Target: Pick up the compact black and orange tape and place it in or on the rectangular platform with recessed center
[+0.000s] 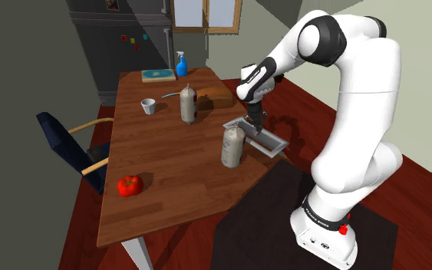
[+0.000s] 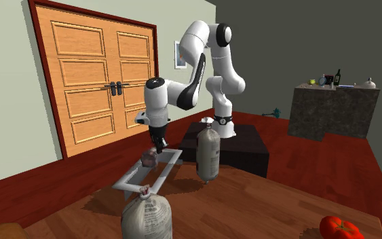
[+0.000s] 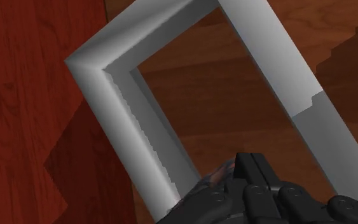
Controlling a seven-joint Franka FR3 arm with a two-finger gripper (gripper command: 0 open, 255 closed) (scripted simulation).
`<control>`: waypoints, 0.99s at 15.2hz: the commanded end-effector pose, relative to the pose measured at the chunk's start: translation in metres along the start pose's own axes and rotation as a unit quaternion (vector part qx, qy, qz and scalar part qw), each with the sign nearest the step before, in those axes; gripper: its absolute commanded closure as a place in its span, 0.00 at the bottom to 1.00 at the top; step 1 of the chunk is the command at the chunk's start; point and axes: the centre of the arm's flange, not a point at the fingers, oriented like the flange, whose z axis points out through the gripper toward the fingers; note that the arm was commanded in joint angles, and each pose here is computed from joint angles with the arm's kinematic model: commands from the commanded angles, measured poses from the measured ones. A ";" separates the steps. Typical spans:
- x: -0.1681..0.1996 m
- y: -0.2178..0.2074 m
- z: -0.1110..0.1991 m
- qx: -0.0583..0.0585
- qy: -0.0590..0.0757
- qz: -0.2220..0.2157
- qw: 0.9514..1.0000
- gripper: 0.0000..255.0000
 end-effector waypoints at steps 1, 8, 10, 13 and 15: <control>0.000 0.000 0.000 0.000 0.000 0.000 1.000 0.00; 0.033 0.088 0.016 0.193 -0.035 0.357 0.913 0.00; 0.034 0.084 0.025 0.193 -0.035 0.357 0.913 0.00; 0.035 0.077 0.043 0.193 -0.035 0.357 0.913 0.00; 0.035 0.077 0.043 0.193 -0.035 0.357 0.913 0.00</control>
